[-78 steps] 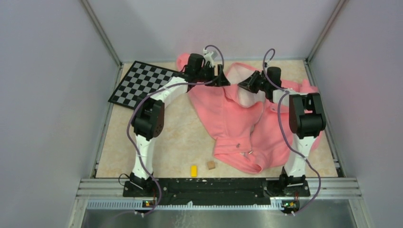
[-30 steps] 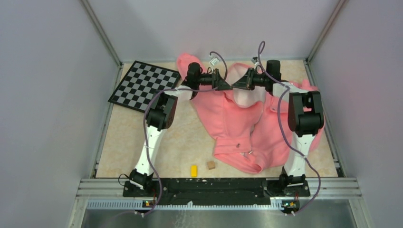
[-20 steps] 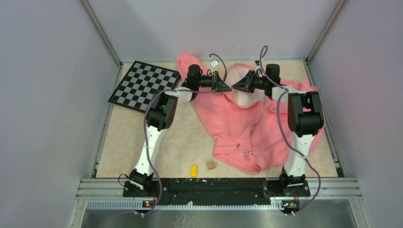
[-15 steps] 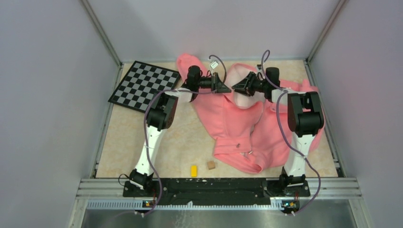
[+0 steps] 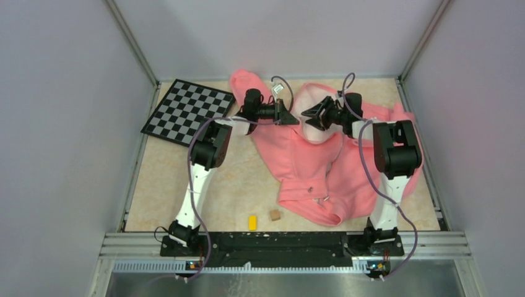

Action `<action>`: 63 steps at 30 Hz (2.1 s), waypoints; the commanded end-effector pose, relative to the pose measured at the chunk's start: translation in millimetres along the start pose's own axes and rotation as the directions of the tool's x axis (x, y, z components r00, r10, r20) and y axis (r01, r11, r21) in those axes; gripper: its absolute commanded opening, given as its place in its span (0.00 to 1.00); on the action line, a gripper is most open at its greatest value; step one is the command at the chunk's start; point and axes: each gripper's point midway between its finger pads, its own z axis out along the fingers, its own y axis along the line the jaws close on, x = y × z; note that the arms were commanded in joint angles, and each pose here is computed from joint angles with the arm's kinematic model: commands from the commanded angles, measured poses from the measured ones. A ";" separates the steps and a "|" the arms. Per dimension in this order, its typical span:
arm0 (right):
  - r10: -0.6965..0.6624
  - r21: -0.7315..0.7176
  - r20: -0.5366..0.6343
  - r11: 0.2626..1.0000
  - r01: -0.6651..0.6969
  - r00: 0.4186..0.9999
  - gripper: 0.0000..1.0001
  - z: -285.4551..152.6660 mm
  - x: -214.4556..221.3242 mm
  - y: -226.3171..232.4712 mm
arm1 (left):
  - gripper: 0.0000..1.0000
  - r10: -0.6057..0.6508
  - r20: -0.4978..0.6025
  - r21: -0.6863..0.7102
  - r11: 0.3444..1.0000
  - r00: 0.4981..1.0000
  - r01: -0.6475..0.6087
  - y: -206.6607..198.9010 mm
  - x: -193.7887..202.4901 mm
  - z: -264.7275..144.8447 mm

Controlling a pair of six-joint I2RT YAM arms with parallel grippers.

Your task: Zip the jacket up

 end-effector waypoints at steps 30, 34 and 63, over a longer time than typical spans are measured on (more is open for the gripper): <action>-0.388 0.072 0.081 0.921 0.383 0.918 0.52 32.3 -1.9 116.2 | 0.00 0.016 0.060 -0.022 1.000 0.998 -0.014 -18.6 -21.3 -3.1; -0.397 0.129 0.097 0.914 0.384 0.913 0.51 12.7 -19.4 106.1 | 0.00 0.014 0.065 0.000 1.000 0.998 -0.014 -23.5 -21.8 -4.8; -0.356 0.565 0.351 0.818 0.107 0.866 0.43 -117.0 -217.2 -74.4 | 0.00 -0.057 0.097 0.035 0.998 0.994 0.054 -35.7 -31.2 -3.2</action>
